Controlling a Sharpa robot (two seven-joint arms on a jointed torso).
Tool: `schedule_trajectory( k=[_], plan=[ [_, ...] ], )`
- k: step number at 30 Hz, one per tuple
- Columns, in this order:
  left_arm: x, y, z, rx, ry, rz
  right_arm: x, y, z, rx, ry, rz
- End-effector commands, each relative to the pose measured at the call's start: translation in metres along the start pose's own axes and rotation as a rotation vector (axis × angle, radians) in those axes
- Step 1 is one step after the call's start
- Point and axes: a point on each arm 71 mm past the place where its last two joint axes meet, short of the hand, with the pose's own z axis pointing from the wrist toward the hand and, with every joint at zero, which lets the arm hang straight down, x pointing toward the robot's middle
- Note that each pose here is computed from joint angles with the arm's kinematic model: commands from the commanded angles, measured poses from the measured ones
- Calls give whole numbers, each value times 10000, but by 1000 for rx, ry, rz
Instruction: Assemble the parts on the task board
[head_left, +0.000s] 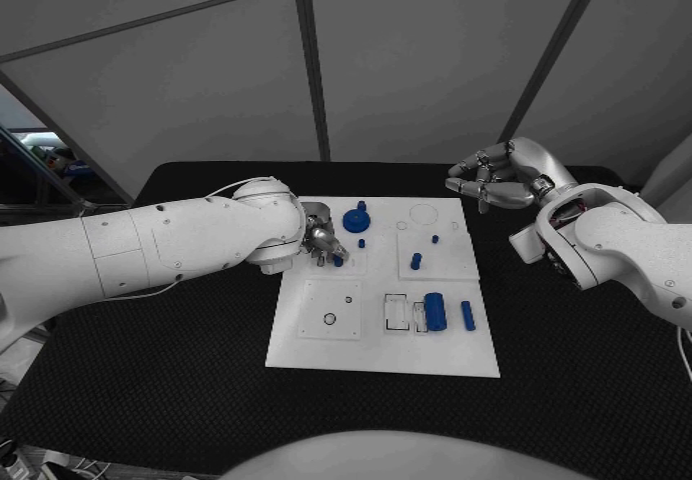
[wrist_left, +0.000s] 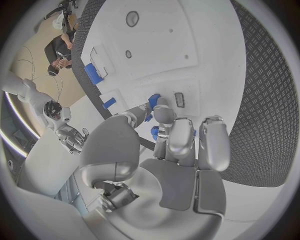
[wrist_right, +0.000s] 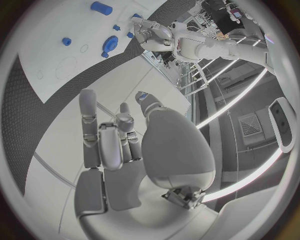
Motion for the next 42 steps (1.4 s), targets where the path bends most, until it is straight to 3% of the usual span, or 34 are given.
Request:
schedule_trajectory(
  k=[1,22,28,31,35,42],
  plan=[
    [13,7,9,-9,15,10,-1,14,3,-8,4,-1],
    [-3,40,-16,-9,1,-2,-10,-2,5,-4,5,-3],
    [-78,10,-54,10,-19,-43,-14,-10,9,-3,3,-4],
    [-155,-18,-87,25,-34,-78,-17,-16,13,-2,2,-5],
    [-342,-37,-167,52,-72,-140,-22,-26,18,1,0,-6],
    [-697,96,-249,41,-99,-167,-24,-37,25,5,-1,-7]
  ],
)
